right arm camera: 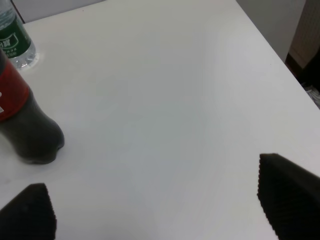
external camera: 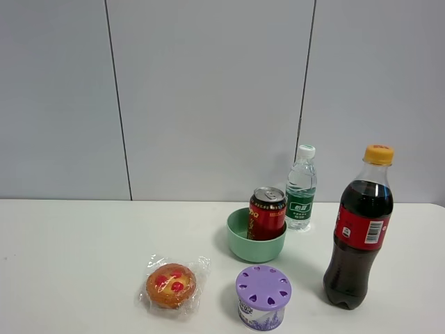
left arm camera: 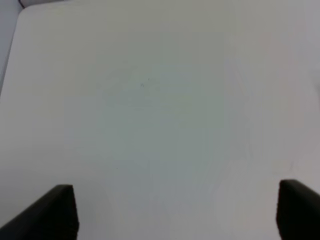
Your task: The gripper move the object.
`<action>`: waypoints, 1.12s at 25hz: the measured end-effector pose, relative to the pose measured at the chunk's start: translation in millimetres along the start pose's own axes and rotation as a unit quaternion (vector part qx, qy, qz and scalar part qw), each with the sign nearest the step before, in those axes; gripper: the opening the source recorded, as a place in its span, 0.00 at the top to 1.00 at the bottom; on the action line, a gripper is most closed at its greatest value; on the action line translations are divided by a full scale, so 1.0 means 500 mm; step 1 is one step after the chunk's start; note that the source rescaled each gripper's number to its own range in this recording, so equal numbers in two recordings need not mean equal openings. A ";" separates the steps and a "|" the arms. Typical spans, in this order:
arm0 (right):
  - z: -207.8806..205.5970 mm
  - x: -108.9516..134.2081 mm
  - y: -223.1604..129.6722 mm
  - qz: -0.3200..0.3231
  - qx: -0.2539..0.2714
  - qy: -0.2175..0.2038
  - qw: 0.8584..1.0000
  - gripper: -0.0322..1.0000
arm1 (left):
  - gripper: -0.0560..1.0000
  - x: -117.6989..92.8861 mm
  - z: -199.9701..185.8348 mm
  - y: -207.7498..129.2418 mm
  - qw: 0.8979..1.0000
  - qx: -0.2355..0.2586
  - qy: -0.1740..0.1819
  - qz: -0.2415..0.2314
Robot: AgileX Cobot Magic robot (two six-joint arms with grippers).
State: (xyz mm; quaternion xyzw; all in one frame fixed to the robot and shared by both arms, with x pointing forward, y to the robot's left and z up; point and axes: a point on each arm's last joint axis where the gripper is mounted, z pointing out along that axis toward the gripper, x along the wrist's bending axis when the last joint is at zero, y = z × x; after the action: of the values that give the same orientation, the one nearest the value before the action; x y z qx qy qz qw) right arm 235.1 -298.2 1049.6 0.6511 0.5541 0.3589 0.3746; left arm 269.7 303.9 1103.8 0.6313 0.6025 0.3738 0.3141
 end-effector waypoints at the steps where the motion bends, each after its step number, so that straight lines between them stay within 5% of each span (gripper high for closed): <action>1: 0.000 0.000 0.000 0.000 0.000 0.000 1.000 0.00 | 0.36 -0.001 -0.002 -0.010 1.000 -0.003 0.001 0.000; 9: 0.000 0.000 0.000 0.000 0.000 0.000 1.000 0.00 | 0.36 -0.010 0.022 -0.098 0.999 0.017 0.001 -0.039; 28: 0.000 0.000 0.000 0.000 0.000 0.000 1.000 0.00 | 0.36 -0.011 -0.011 -0.122 0.998 -0.046 0.009 -0.041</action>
State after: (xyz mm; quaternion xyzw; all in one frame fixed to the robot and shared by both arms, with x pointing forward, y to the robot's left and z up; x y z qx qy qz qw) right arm 235.1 -298.2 1049.6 0.6511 0.5541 0.3589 0.3746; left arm 232.9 303.0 1054.6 0.5872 0.6130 0.3938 0.3527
